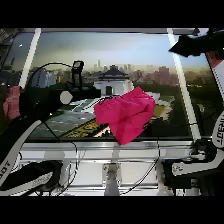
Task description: Fold the clothes and pants, and hang the long-sleeved shirts on hangers.
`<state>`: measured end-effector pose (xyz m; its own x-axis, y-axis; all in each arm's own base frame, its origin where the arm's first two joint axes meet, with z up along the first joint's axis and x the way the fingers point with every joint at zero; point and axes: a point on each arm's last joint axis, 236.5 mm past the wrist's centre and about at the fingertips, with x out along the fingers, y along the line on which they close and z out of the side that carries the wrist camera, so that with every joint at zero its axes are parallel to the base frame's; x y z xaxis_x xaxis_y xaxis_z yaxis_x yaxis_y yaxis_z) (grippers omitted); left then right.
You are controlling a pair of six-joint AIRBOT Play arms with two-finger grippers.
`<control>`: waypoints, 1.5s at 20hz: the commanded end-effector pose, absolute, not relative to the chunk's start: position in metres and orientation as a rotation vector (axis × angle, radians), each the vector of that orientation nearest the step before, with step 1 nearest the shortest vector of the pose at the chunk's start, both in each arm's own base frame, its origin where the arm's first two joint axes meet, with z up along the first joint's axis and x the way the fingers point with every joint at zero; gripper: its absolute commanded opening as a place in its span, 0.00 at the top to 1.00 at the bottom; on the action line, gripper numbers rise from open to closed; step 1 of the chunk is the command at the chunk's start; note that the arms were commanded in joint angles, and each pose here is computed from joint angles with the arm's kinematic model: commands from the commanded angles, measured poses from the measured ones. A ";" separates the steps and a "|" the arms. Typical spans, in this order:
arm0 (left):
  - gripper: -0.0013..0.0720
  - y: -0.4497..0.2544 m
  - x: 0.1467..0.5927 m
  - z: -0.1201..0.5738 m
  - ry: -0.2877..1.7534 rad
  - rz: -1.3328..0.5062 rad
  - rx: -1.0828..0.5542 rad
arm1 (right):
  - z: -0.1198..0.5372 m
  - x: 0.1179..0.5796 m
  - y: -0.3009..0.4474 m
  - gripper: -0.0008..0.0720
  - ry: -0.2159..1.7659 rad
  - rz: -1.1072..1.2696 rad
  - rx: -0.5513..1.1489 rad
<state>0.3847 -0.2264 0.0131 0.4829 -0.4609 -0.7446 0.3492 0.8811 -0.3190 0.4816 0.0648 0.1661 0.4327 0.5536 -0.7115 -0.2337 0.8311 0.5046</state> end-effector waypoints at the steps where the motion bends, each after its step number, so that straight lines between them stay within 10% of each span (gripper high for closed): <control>1: 0.97 -0.196 0.313 -0.024 1.268 -0.684 -0.006 | 0.126 0.456 0.108 0.97 1.177 0.800 0.539; 5: 0.97 -0.215 0.317 -0.019 1.301 -0.729 -0.360 | 0.124 0.477 0.117 0.92 1.119 0.825 0.656; 7: 0.94 -0.227 0.329 -0.014 1.299 -0.730 -0.562 | 0.124 0.492 0.113 0.47 1.071 0.780 0.663; 8: 0.68 -0.227 0.331 -0.022 1.321 -0.717 -0.592 | 0.124 0.497 0.111 0.31 1.052 0.764 0.666; 9: 0.42 -0.227 0.329 -0.033 1.354 -0.709 -0.600 | 0.124 0.500 0.110 0.30 1.043 0.753 0.665; 10: 0.40 -0.227 0.328 -0.043 1.386 -0.696 -0.615 | 0.122 0.500 0.108 0.30 1.049 0.745 0.656; 30: 0.49 -0.223 0.372 -0.097 1.324 -0.427 -0.677 | 0.118 0.508 0.102 0.29 1.030 0.704 0.646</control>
